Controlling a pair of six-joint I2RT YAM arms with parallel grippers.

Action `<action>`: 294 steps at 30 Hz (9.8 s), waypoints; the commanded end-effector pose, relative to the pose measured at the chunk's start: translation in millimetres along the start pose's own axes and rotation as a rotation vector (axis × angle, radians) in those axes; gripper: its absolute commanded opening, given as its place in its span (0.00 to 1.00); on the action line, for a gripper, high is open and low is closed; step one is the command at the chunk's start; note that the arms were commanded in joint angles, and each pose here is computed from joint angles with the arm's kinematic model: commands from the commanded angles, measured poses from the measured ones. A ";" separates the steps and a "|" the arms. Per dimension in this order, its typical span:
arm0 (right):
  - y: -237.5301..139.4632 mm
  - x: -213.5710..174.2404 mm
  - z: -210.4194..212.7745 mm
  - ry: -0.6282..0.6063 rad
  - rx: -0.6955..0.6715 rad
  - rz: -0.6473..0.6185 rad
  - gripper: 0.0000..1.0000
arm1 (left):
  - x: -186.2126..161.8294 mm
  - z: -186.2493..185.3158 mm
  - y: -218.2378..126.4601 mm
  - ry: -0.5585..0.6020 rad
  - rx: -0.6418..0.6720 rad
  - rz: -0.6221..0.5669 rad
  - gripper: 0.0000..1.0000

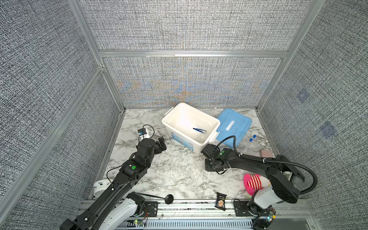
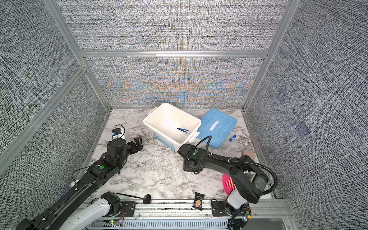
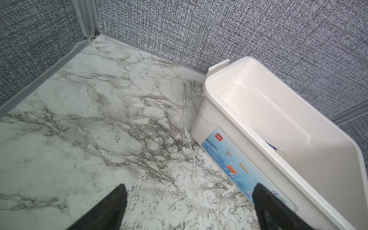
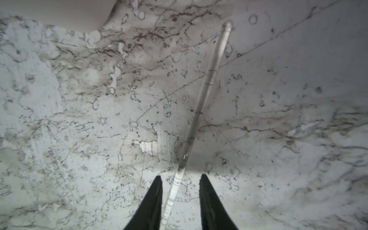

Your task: Organize the chemistry lab equipment

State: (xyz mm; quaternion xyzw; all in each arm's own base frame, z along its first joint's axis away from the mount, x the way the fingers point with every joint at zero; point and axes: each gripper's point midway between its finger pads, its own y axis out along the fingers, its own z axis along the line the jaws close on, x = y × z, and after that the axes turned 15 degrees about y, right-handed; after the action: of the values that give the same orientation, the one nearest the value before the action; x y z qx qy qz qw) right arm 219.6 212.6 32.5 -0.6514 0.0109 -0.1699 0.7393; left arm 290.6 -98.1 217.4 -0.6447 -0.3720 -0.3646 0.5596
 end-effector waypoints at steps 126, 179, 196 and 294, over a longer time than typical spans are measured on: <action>23.3 -36.2 -23.5 0.333 -0.186 0.133 0.18 | -202.1 -151.7 -47.2 0.330 -0.753 0.520 0.95; -0.7 -20.7 20.9 0.847 0.208 0.171 0.05 | -245.7 -219.0 -23.1 0.446 -0.979 0.660 0.75; -7.3 -10.7 20.0 0.817 0.204 0.104 0.11 | -243.9 -202.7 -14.9 0.451 -0.875 0.641 0.66; -37.1 15.1 22.4 -0.653 0.556 -0.363 0.49 | -109.2 -102.1 19.1 0.207 -0.348 0.341 0.57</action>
State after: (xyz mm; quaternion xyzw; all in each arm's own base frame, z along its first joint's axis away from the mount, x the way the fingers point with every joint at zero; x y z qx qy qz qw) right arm 211.0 206.0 56.7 -0.4880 -0.2228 -0.0937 0.8387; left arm 243.5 -214.8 116.5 -0.7347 -0.0936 -0.4091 0.5330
